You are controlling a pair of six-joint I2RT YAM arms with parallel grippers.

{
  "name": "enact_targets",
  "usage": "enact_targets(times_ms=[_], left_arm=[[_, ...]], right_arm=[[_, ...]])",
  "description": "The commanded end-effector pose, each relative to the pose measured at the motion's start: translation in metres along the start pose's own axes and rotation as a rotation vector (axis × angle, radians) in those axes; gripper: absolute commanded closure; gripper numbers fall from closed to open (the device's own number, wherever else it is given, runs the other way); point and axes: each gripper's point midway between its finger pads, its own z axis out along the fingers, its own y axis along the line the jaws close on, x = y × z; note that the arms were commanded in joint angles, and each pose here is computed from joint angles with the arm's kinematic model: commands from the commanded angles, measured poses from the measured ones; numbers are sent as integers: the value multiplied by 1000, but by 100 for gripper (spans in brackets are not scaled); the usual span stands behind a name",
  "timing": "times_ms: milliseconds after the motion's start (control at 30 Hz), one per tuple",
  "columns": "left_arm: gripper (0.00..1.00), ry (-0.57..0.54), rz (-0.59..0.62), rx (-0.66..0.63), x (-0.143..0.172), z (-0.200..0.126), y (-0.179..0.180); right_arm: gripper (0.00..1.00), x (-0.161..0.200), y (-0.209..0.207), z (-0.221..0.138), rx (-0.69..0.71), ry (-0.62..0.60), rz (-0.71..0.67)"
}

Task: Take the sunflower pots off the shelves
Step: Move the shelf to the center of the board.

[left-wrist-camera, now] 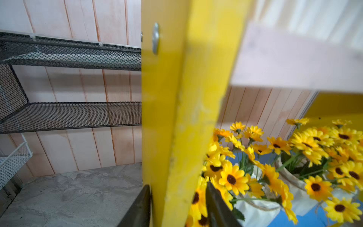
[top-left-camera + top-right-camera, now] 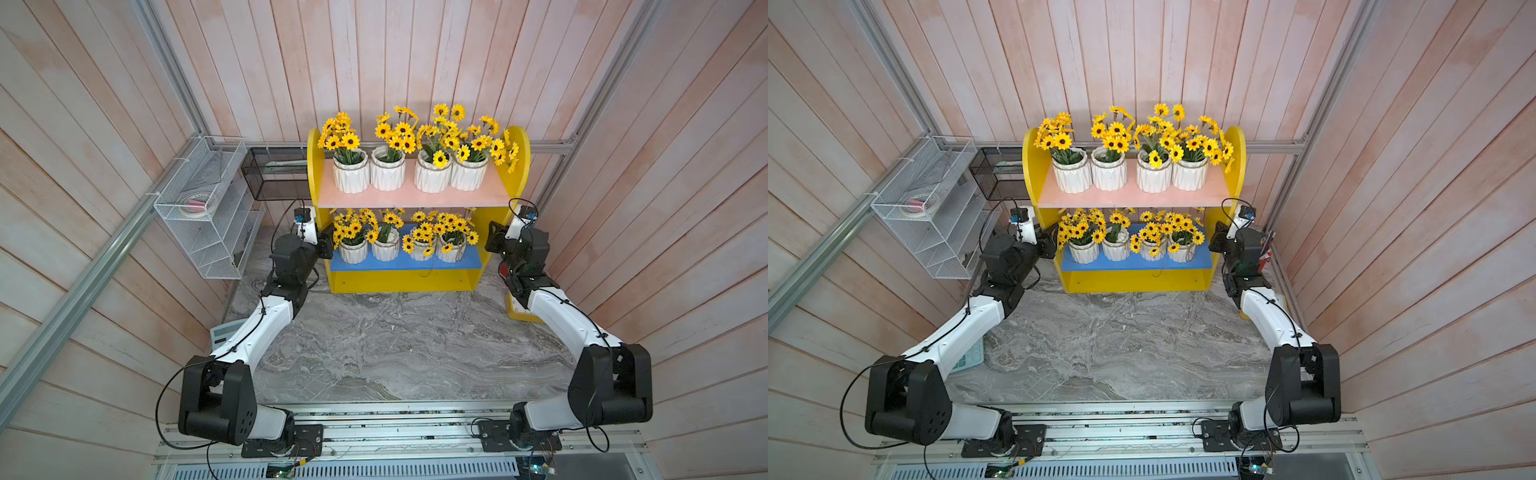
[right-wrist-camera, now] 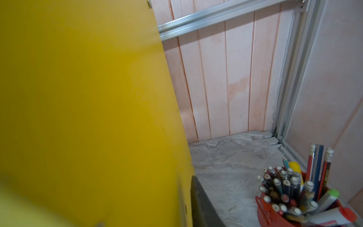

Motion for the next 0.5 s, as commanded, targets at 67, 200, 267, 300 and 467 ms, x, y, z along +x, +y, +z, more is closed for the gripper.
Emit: enact_targets(times_ms=[67, 200, 267, 300, 467], left_arm=[[34, -7, -24, 27, 2, -10, -6], [18, -22, -32, -5, -3, -17, 2], [13, -32, -34, -10, -6, -22, 4], [11, -37, -31, -7, -9, -25, 3], [3, -35, -44, -10, -17, -44, 0]], right_arm=[[52, -1, -32, 3, 111, 31, 12], [43, -3, -31, -2, 111, 30, 15], [40, -4, -31, -7, 112, 29, 15], [39, -5, -30, -9, 110, 32, 13], [36, -10, -29, -26, 119, 26, 18]])
